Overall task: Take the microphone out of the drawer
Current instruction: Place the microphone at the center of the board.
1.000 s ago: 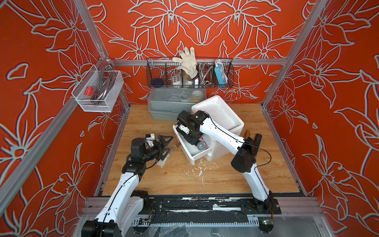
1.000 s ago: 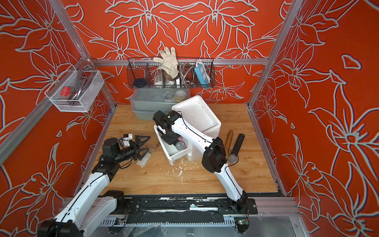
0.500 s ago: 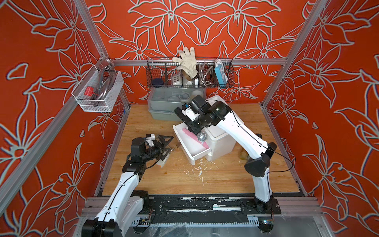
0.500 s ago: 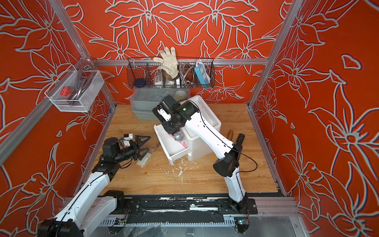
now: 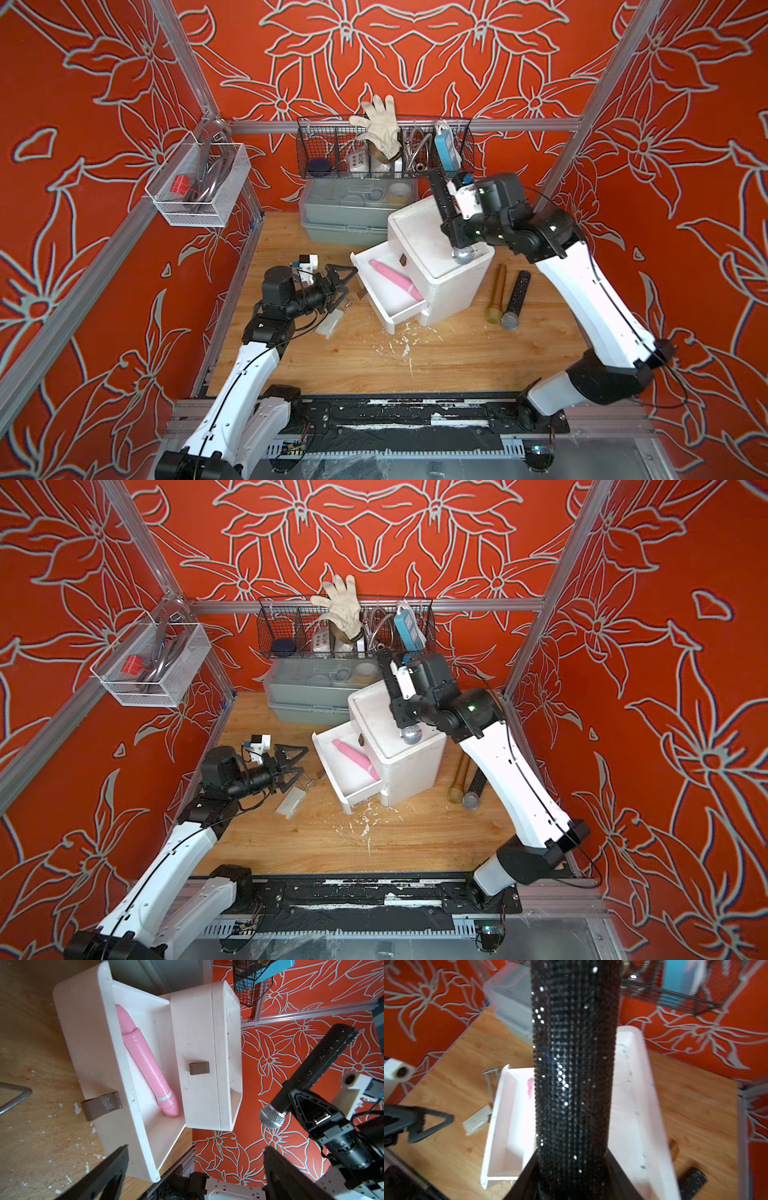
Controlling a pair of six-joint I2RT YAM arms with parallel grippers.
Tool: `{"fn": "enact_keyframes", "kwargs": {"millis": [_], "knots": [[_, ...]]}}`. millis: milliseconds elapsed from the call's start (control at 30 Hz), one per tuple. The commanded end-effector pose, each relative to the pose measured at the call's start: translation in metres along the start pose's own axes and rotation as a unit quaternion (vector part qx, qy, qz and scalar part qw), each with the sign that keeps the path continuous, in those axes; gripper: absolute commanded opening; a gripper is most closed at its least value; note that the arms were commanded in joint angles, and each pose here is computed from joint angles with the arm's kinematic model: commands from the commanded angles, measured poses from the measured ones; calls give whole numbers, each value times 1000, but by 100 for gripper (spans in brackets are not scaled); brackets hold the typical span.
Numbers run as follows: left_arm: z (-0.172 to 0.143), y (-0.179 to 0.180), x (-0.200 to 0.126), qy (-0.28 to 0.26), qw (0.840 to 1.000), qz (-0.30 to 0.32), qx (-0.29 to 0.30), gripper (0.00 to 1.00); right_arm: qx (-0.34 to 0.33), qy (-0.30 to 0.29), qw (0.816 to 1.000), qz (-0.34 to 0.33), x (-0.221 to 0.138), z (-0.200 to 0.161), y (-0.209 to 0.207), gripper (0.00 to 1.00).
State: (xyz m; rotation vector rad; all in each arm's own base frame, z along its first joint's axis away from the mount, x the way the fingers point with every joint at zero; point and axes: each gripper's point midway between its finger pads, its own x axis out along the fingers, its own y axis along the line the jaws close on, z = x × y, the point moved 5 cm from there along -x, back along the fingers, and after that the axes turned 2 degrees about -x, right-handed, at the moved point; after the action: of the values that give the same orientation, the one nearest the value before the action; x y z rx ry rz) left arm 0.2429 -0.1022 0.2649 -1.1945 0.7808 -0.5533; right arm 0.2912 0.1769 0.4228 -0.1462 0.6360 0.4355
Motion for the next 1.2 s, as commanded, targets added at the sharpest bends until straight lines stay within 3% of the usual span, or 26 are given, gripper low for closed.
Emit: {"fn": "enact_keyframes", "kwargs": {"millis": [0,167,333,533,733,967,1167], "knots": [[-6,-5,0,12,1000,1,26,100,39,-42,997,-58,-21,0,-32,0],[-11,-5,5,23,999,3,28,100,86,-49,986,-135,-45,-25,-80,0],[-17,-6,16,44,999,5,31,100,145,-22,975,-167,-43,-59,-116,0],[-22,-9,24,65,997,6,39,100,251,17,947,-200,-23,-112,-172,0],[-24,-4,27,70,997,12,39,100,356,54,907,-218,8,-179,-217,0],[-21,-1,28,59,997,14,38,100,426,149,871,-193,57,-245,-234,0],[-21,0,25,48,998,19,46,100,428,224,848,-215,77,-288,-242,0]]}}
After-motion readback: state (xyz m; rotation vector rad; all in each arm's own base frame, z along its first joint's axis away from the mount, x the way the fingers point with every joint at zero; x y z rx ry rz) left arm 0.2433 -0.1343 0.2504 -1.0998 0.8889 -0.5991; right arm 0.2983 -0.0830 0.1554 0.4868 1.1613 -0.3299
